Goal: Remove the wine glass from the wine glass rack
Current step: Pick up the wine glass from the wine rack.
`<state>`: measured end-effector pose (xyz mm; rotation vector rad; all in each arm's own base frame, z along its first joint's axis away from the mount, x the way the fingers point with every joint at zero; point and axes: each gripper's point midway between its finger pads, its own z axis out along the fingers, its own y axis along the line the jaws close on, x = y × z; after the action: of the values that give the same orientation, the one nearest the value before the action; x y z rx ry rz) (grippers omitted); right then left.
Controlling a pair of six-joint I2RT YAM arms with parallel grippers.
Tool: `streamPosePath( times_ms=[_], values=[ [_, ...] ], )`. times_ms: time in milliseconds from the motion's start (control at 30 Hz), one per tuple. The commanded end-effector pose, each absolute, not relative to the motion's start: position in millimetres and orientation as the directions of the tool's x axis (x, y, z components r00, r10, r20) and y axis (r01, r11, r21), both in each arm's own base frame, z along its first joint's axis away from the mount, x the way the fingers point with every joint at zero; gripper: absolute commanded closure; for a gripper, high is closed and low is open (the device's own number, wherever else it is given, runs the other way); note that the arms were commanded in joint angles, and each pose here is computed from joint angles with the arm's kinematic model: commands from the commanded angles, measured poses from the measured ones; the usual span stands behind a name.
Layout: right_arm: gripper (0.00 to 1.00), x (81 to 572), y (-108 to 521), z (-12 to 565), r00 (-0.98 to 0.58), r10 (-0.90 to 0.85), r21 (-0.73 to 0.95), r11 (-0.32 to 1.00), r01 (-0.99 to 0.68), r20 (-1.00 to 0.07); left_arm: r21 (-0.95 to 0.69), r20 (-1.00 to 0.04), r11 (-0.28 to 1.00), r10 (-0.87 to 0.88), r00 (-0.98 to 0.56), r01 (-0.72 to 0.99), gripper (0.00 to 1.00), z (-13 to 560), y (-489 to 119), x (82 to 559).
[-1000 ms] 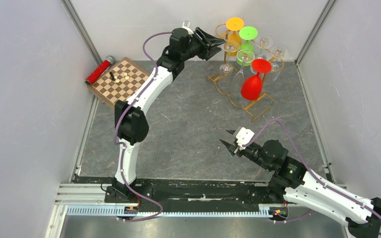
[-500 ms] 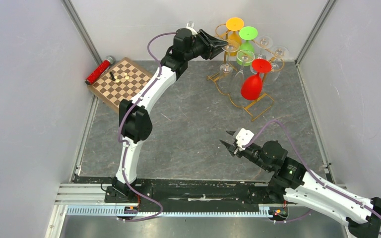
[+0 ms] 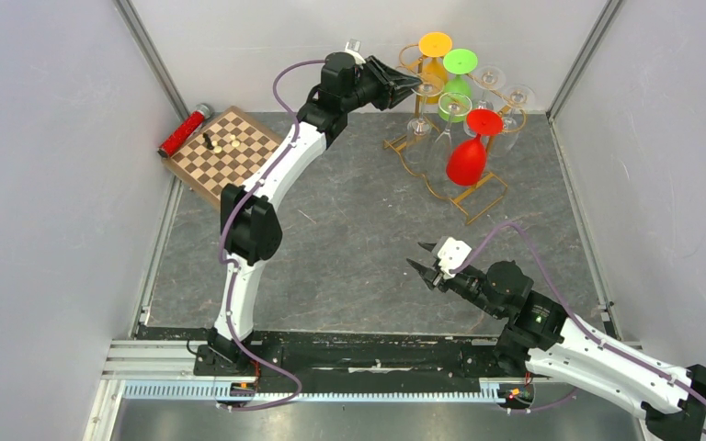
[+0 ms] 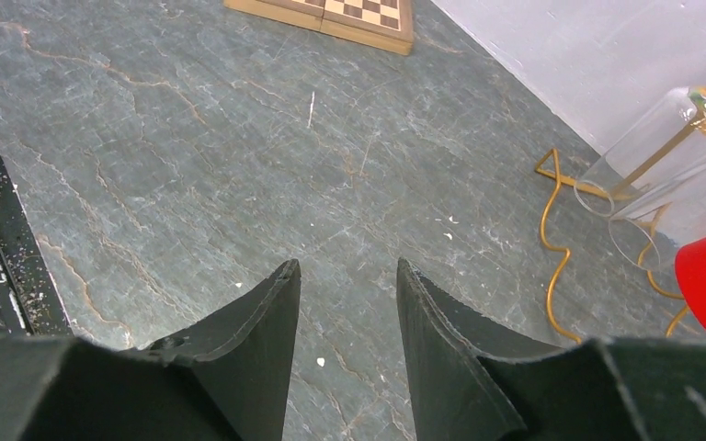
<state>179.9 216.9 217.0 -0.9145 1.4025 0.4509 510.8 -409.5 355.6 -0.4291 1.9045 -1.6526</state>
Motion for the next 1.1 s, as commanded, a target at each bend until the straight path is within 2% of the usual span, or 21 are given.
streamPosePath(
  times_ms=[0,267,367,400,1067],
  values=[
    [0.54,181,219,225,0.172,-0.202,-0.262,0.614,-0.744,-0.964,-0.977,-0.214,0.138,-0.576,-0.789,0.164,0.75,383,-411,503],
    [0.54,181,220,226,0.172,-0.200,-0.260,0.613,-0.746,-0.965,-0.976,-0.217,0.137,-0.575,-0.789,0.168,0.82,384,-411,502],
    [0.54,181,220,225,0.171,-0.205,-0.262,0.615,-0.744,-0.964,-0.976,-0.219,0.137,-0.574,-0.789,0.171,0.97,386,-410,501],
    [0.54,181,220,225,0.171,-0.204,-0.262,0.615,-0.744,-0.964,-0.975,-0.220,0.136,-0.573,-0.789,0.174,0.98,387,-410,500],
    [0.54,181,222,226,0.166,-0.204,-0.259,0.617,-0.743,-0.965,-0.968,-0.247,0.117,-0.578,-0.778,0.221,0.98,419,-400,488]
  ],
)
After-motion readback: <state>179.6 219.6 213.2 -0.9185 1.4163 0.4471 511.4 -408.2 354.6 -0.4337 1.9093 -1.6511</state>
